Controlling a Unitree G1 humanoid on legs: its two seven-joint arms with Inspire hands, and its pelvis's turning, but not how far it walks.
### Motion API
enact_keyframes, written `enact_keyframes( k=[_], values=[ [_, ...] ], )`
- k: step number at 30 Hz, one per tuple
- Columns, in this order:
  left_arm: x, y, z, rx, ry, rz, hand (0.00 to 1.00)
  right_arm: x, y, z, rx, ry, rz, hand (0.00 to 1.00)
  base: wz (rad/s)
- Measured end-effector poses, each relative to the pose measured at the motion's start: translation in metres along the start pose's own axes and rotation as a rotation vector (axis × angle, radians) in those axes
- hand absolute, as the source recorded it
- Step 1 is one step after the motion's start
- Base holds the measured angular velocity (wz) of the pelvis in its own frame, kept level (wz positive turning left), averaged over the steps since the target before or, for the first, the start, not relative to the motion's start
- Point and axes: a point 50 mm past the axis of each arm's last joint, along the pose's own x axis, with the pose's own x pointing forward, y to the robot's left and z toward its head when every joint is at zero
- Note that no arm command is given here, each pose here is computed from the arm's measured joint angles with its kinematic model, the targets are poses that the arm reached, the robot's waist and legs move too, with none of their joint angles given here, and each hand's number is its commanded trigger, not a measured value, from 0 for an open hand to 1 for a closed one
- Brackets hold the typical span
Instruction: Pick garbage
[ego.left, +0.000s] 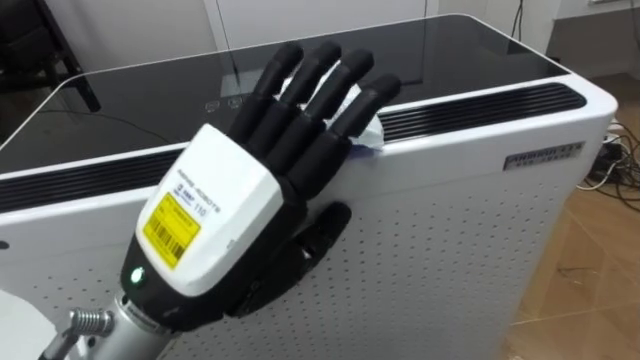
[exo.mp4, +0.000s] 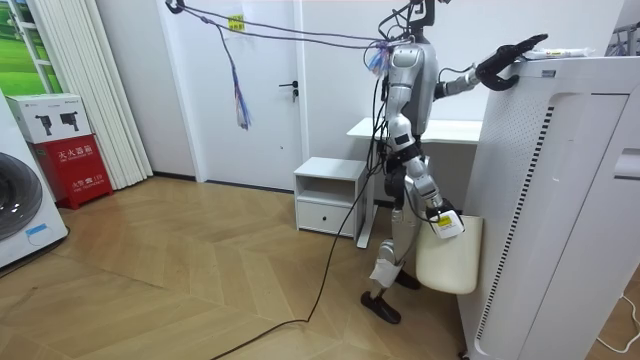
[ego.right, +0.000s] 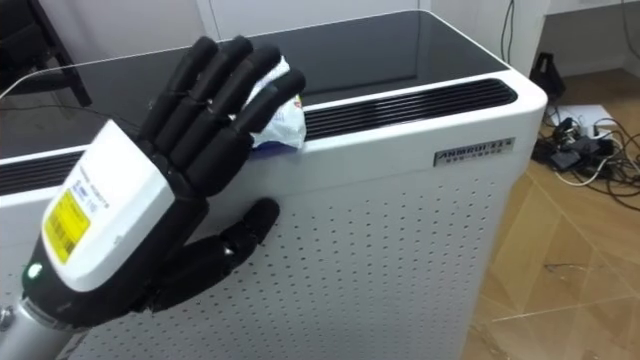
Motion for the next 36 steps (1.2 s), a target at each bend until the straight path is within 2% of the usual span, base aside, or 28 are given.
enact_keyframes(
  k=[6, 7, 8, 9, 16, 20, 36],
  values=[
    [0.000, -0.001, -0.003, -0.025, 0.037, -0.038, 0.00, 0.000, 0.000, -0.002, 0.007, 0.018, -0.001, 1.00, -0.01],
    [0.000, -0.002, -0.004, -0.026, 0.045, -0.049, 0.44, 0.000, 0.000, -0.002, 0.008, 0.021, -0.002, 1.00, 0.00],
    [0.000, -0.003, -0.005, -0.027, 0.052, -0.061, 0.74, 0.000, 0.000, -0.002, 0.009, 0.021, -0.003, 1.00, 0.00],
    [0.000, -0.003, -0.005, -0.027, 0.055, -0.064, 1.00, 0.000, -0.001, -0.002, 0.009, 0.021, -0.003, 1.00, 0.00],
    [0.000, -0.005, -0.011, -0.069, 0.104, -0.078, 1.00, -0.001, -0.005, -0.004, 0.007, 0.043, -0.033, 1.00, 0.00],
    [0.005, -0.001, -0.018, -0.152, 0.141, -0.008, 1.00, -0.001, -0.008, -0.001, -0.004, 0.039, -0.054, 1.00, 0.00],
    [0.015, 0.008, -0.025, -0.164, 0.143, 0.070, 1.00, -0.001, -0.010, 0.008, -0.016, 0.003, -0.074, 1.00, -0.01]
  ],
)
